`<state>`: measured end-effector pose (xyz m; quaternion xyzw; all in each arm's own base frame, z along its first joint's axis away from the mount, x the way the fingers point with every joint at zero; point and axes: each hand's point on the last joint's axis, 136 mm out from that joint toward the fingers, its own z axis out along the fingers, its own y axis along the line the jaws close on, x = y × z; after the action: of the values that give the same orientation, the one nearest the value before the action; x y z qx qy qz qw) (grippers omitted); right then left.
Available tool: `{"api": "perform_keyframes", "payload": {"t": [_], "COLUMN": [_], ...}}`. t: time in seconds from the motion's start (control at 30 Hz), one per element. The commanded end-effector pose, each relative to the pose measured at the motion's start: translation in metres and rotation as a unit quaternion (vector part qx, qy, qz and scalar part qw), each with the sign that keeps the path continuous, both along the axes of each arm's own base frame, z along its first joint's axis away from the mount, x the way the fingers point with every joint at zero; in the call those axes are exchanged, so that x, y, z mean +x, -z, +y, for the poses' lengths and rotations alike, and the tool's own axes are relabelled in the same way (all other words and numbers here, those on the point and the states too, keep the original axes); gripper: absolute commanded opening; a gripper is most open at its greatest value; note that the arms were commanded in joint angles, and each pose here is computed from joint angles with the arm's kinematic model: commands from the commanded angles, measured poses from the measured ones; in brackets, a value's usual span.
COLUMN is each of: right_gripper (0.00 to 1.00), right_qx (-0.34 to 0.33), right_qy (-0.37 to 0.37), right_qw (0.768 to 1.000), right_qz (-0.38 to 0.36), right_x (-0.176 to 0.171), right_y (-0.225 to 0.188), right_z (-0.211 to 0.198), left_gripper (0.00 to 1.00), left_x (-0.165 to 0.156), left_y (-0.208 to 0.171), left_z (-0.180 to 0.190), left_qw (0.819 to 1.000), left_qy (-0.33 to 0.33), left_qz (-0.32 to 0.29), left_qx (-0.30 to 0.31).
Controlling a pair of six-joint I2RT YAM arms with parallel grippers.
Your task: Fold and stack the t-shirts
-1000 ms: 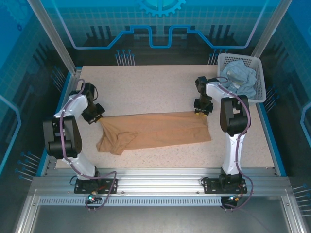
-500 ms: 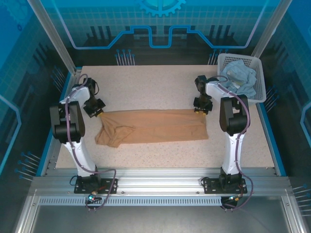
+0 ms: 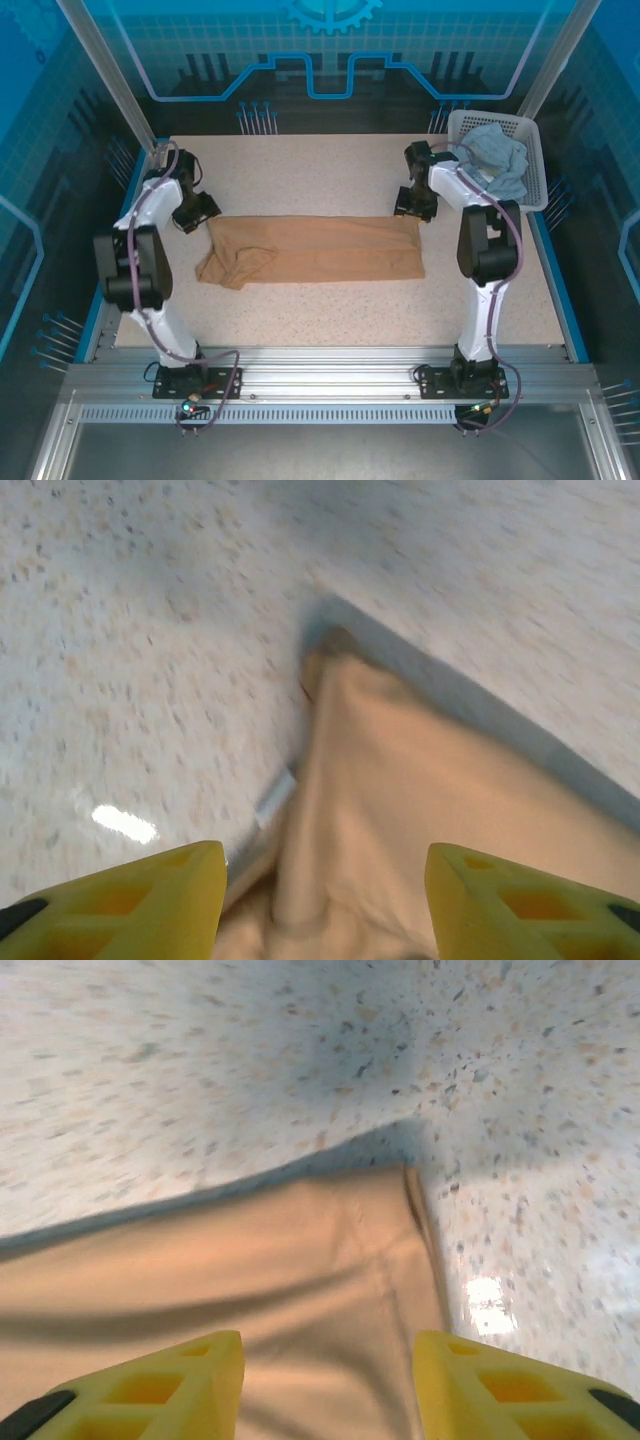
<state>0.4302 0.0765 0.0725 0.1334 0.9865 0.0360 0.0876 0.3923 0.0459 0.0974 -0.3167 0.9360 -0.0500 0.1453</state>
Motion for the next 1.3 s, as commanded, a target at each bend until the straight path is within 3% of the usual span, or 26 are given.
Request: {"api": "perform_keyframes", "payload": {"t": [0.0,0.1,0.43,0.67,0.9,1.27], "right_gripper": [0.50,0.49,0.51,0.51,0.50,0.50], "right_qx": [0.041,0.064,0.141,0.141,0.134,0.133], "right_qy": [-0.022,-0.037,-0.095,-0.092,-0.092,-0.092], "right_qw": [0.998,0.996,0.983,0.984,0.985,0.985], "right_qz": [-0.048,-0.058,-0.071,-0.067,-0.063,-0.055], "right_x": [-0.014,-0.032,-0.078,-0.090,-0.090,-0.091], "right_y": [-0.042,-0.053,-0.073,-0.073,-0.072,-0.067], "right_z": [0.027,0.047,0.104,0.101,0.099,0.097], "left_gripper": [0.55,0.53,0.46,0.33,0.05,0.00], "left_x": [-0.028,-0.045,-0.027,-0.039,-0.056,-0.097], "left_y": [-0.003,0.017,0.055,0.059,0.047,0.032], "left_z": [-0.050,-0.077,-0.095,-0.108,-0.114,-0.141], "left_qw": [0.996,0.992,0.985,0.982,0.981,0.976], "left_qy": [0.051,0.066,0.118,0.125,0.134,0.134], "left_qz": [-0.007,0.019,0.021,0.020,0.035,0.074], "left_qx": [-0.071,-0.110,-0.123,-0.141,-0.135,-0.155]}}
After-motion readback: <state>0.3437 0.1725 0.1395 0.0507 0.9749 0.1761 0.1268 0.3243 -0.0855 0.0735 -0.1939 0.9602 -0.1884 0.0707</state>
